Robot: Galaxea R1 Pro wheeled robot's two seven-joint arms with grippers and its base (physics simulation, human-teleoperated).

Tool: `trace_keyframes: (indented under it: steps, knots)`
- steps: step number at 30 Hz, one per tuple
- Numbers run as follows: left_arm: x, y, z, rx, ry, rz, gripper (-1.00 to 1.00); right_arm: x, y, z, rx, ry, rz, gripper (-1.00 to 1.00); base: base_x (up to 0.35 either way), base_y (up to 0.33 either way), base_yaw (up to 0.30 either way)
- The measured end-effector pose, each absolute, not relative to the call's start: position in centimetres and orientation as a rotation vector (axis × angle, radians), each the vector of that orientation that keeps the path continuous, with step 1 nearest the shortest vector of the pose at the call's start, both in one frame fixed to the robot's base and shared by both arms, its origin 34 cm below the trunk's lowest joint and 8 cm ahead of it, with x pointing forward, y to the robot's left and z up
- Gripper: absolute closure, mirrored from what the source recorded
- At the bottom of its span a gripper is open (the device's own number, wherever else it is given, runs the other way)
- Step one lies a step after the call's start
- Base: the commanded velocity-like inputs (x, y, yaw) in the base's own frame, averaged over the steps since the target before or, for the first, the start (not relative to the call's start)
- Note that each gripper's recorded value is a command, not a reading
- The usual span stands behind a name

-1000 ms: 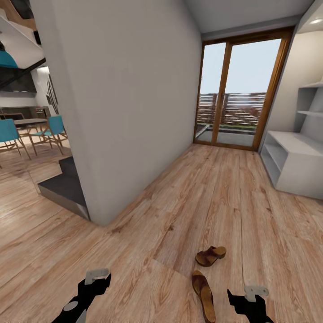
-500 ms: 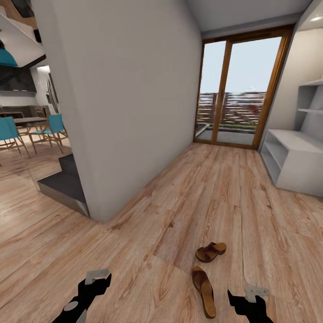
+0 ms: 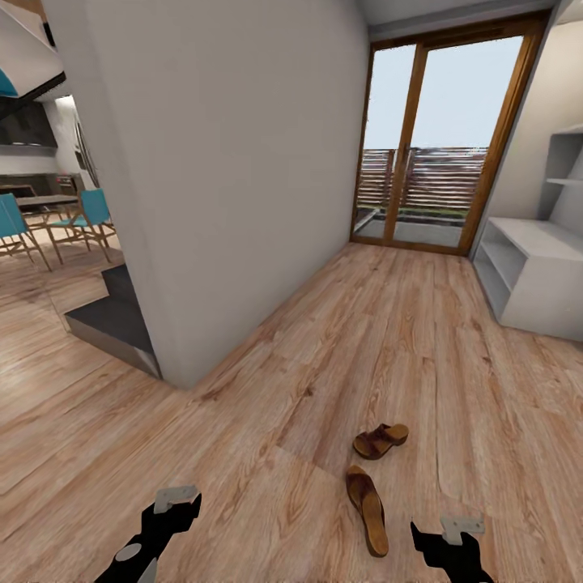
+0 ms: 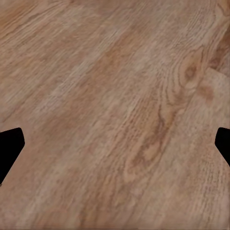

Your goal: Pick up the two gym shoes and the two sandals from the corridor floor and place them onto the hallstand (shoe rack) in the corridor, making sure they are on the rack and not on the floor. Arrange them so the two gym shoes are next to each other and the two sandals are next to each other.

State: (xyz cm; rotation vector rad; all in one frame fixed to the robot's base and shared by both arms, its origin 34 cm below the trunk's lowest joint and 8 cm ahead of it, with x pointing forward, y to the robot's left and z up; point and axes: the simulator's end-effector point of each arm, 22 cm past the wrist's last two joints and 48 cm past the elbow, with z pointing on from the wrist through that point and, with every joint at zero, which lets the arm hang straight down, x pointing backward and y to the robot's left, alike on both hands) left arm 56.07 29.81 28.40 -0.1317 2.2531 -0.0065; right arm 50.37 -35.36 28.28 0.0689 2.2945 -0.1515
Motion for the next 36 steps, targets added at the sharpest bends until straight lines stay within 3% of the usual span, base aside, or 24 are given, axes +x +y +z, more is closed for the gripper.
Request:
trace_keyframes:
  steps: [28,32,36]
  knots:
    - [54.7,29.3,23.6,-0.14,2.351,-0.013,-1.0,47.5,-35.0,23.2,0.053,2.413,-0.152,-1.0,0.0,0.0,-0.02]
    - [56.7,28.7,24.0,-0.141,2.358,-0.027,-1.0,48.2,-34.4,23.3,0.036,2.406,-0.141,-1.0,0.0,0.0,0.0]
    - [62.3,27.8,26.4,-0.141,2.394,-0.062,-1.0,54.1,-33.0,26.7,0.002,2.32,-0.118,-1.0,0.0,0.0,0.0]
